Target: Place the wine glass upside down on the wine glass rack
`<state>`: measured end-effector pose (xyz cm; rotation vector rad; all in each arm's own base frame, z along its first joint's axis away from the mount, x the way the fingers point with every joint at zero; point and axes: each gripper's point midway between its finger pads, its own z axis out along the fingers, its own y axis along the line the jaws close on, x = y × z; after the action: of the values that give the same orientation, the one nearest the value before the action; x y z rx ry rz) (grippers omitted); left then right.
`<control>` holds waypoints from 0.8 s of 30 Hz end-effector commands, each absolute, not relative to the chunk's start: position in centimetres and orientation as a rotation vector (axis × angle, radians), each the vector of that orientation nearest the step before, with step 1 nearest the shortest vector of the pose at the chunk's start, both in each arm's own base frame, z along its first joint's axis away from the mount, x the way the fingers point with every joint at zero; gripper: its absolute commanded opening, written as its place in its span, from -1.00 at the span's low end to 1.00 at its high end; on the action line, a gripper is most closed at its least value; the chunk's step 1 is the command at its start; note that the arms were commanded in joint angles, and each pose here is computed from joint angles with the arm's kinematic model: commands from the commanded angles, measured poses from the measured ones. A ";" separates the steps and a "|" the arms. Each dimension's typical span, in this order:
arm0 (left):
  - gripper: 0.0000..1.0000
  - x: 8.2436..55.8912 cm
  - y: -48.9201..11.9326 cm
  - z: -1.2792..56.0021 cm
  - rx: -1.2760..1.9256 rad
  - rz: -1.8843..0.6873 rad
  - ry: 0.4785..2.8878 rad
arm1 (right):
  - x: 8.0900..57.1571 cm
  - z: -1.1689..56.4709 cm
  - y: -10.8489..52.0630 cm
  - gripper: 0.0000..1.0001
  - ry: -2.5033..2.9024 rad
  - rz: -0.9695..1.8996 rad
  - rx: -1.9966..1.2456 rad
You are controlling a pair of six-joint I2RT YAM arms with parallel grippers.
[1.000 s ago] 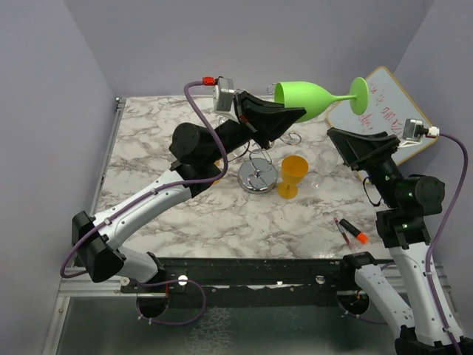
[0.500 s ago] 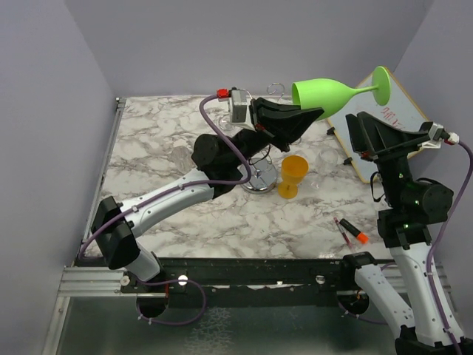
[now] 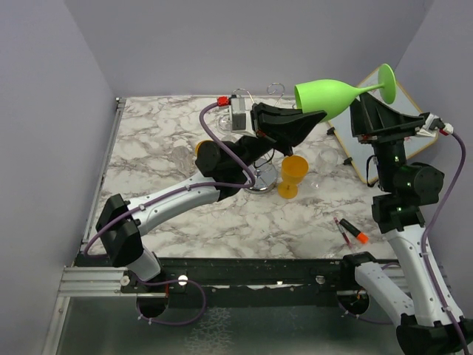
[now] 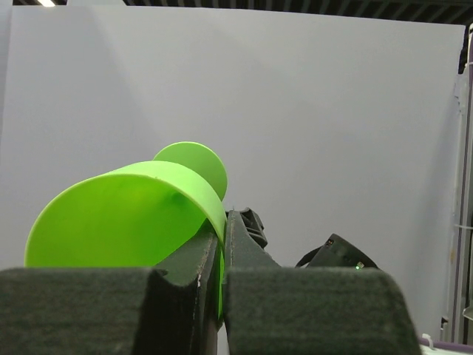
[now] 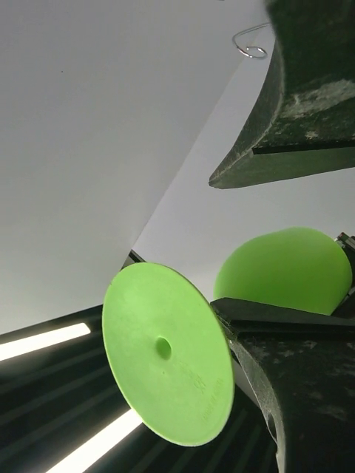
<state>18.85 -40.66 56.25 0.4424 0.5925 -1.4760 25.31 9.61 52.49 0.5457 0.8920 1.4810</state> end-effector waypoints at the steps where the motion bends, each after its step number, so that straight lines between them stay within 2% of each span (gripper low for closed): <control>1: -1.00 19.0 -41.0 55.6 0.421 -1.479 0.581 | 24.0 55.8 8.9 0.31 0.759 1.510 0.489; 14: -1.00 21.3 -39.8 56.9 0.227 -1.466 0.614 | 21.4 55.7 9.6 0.26 0.700 1.487 0.325; 22: -1.00 20.5 -40.9 56.6 0.280 -1.530 0.611 | 21.4 56.7 10.3 0.52 0.697 1.498 0.268; 24: -1.00 20.2 -41.3 56.2 0.300 -1.549 0.618 | 21.8 56.9 10.3 0.52 0.703 1.502 0.279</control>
<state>21.22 -40.53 56.05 0.2668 0.6398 -1.4829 21.96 9.84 55.93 0.3214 0.7038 1.4999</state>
